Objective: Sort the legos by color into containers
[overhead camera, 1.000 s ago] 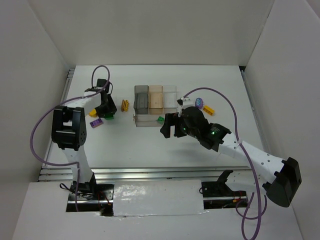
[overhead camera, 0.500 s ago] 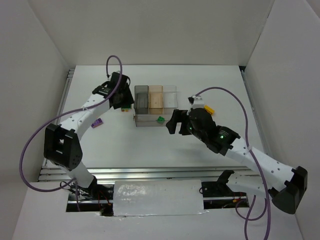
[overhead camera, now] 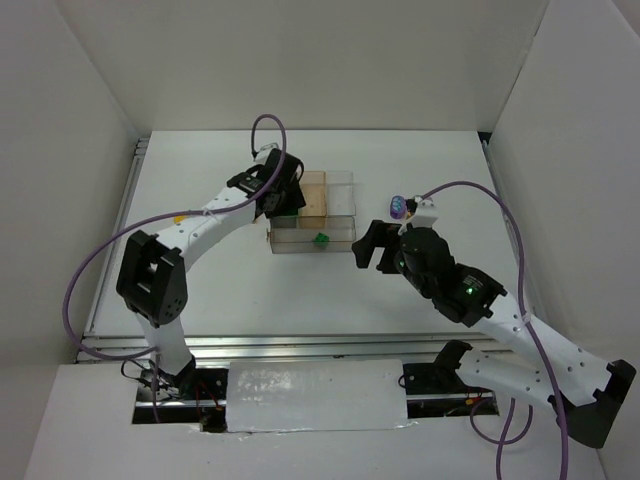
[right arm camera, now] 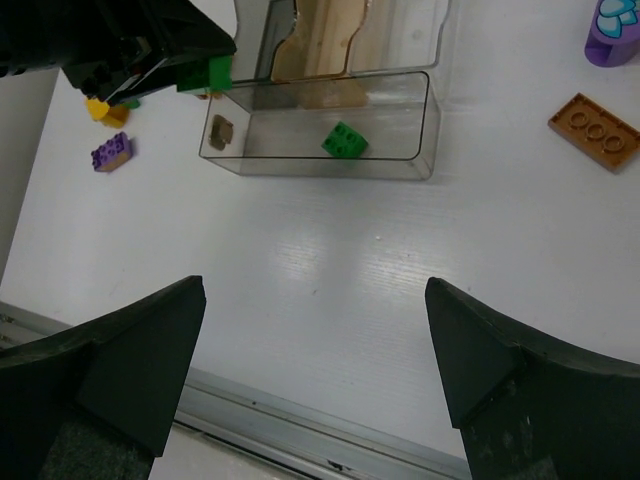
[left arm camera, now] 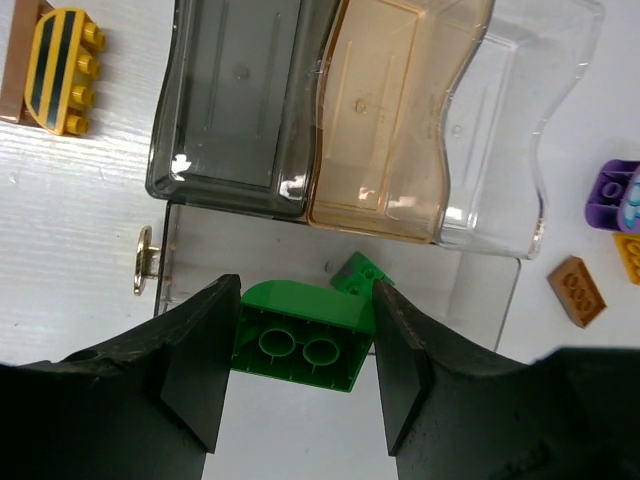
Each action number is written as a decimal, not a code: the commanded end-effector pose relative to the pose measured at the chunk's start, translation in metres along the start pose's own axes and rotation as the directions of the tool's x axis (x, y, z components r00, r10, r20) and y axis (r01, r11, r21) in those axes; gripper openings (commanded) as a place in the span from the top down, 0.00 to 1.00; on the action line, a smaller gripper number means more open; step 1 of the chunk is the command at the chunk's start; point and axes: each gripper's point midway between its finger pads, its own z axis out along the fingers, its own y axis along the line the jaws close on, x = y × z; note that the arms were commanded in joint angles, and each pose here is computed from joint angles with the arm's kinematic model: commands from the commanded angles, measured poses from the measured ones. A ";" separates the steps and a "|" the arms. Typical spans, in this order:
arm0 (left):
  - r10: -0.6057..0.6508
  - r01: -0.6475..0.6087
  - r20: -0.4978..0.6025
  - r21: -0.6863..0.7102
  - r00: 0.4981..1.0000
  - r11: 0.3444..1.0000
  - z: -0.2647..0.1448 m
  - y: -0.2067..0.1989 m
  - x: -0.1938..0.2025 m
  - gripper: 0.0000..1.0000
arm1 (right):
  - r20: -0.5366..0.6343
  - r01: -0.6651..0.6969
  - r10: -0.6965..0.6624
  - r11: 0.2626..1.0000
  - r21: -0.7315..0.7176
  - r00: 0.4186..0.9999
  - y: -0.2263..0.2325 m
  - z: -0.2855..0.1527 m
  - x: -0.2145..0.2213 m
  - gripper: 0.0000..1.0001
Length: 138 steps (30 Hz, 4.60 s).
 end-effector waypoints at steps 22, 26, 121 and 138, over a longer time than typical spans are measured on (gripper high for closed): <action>0.008 0.008 0.111 -0.143 0.994 0.990 -0.011 0.017 -0.022 0.00 | 0.000 0.034 -0.034 0.999 0.024 0.999 -0.007 0.004 0.003 0.02; -0.135 0.169 0.134 -0.286 0.982 0.943 -0.013 0.093 -0.068 0.00 | -0.028 0.065 -0.066 0.997 -0.042 0.997 0.002 0.004 0.012 0.02; -0.377 0.380 -0.089 0.404 0.922 0.832 -0.208 -0.079 0.062 1.00 | 0.423 -0.082 0.231 0.937 -0.341 0.876 0.115 0.000 -0.038 0.13; -0.333 0.363 -0.149 0.470 0.931 0.804 -0.219 -0.100 0.073 1.00 | 0.511 -0.042 0.224 0.938 -0.343 0.830 0.122 0.000 -0.054 0.18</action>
